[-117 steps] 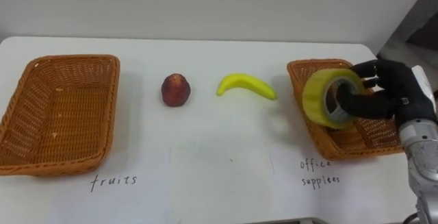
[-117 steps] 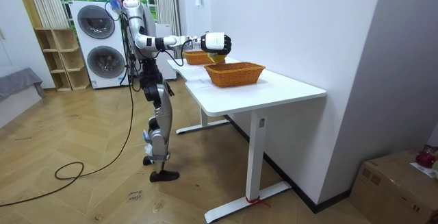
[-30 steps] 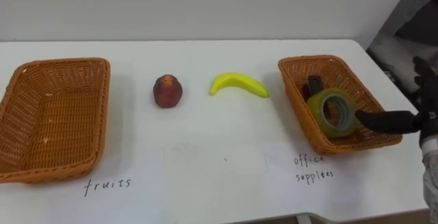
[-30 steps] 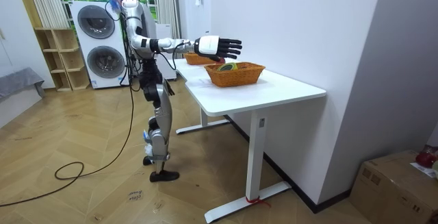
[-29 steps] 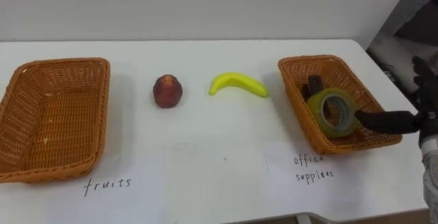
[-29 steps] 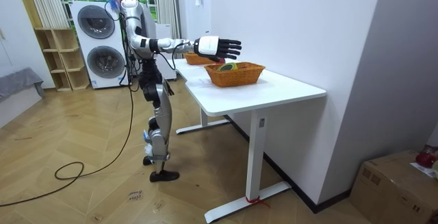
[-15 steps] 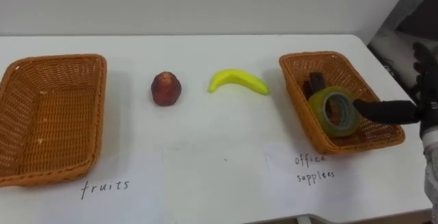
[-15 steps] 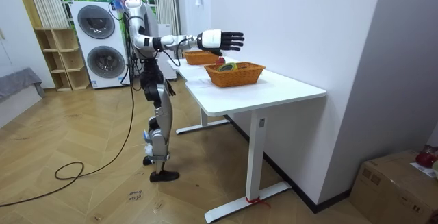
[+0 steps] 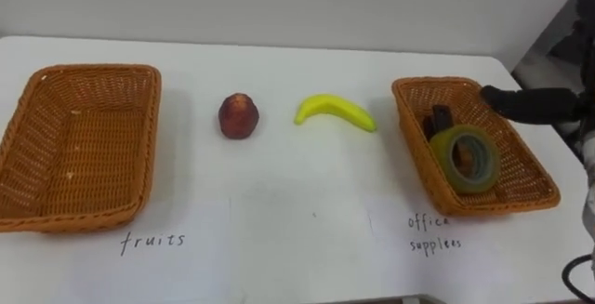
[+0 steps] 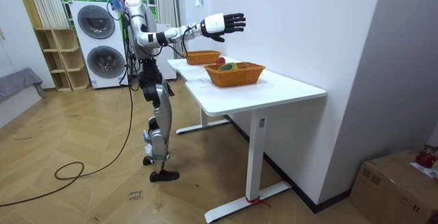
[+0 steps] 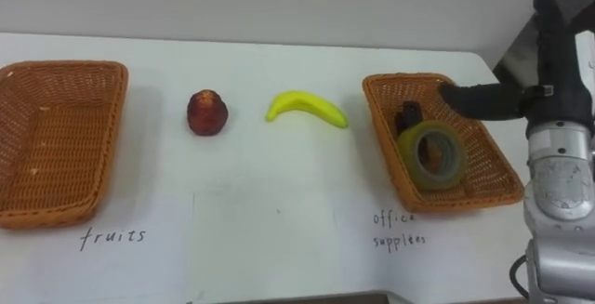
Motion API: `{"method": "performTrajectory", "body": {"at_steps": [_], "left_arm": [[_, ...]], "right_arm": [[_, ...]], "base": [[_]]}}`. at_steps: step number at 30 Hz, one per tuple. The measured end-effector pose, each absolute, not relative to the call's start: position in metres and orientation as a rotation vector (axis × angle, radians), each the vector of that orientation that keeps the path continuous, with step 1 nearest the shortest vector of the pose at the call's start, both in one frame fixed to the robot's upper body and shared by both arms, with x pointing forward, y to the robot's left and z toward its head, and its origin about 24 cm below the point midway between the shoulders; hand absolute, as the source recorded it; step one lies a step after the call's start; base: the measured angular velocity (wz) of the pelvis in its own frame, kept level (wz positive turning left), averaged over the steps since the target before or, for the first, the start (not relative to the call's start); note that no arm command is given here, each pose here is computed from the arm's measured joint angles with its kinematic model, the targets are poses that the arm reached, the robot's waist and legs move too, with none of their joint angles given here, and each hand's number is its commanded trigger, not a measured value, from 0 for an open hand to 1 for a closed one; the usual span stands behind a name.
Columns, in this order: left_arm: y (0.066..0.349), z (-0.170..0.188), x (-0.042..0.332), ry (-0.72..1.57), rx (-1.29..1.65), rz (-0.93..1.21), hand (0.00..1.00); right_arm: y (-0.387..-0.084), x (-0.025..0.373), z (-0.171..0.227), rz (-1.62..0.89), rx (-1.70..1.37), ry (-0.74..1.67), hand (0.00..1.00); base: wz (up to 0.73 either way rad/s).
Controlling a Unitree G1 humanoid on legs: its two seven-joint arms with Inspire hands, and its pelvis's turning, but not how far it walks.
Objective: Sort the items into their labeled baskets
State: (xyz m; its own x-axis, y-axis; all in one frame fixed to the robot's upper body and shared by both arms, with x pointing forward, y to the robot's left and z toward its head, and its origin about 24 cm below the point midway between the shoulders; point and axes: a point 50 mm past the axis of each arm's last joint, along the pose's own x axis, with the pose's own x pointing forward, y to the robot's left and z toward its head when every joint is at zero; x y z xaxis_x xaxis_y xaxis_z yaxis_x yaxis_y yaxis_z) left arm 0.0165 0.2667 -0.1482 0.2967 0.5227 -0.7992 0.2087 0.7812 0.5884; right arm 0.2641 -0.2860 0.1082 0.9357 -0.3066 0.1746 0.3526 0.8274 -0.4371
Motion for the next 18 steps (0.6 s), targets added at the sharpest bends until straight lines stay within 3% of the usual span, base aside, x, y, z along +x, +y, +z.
{"method": "performTrajectory", "body": {"at_steps": [18], "left_arm": [[0.282, -0.145, 0.011, 1.313, 0.698, 0.263, 0.00]], "right_arm": [[-0.250, 0.276, 0.094, -0.175, -0.419, -0.075, 0.00]], "base": [[0.05]]}}
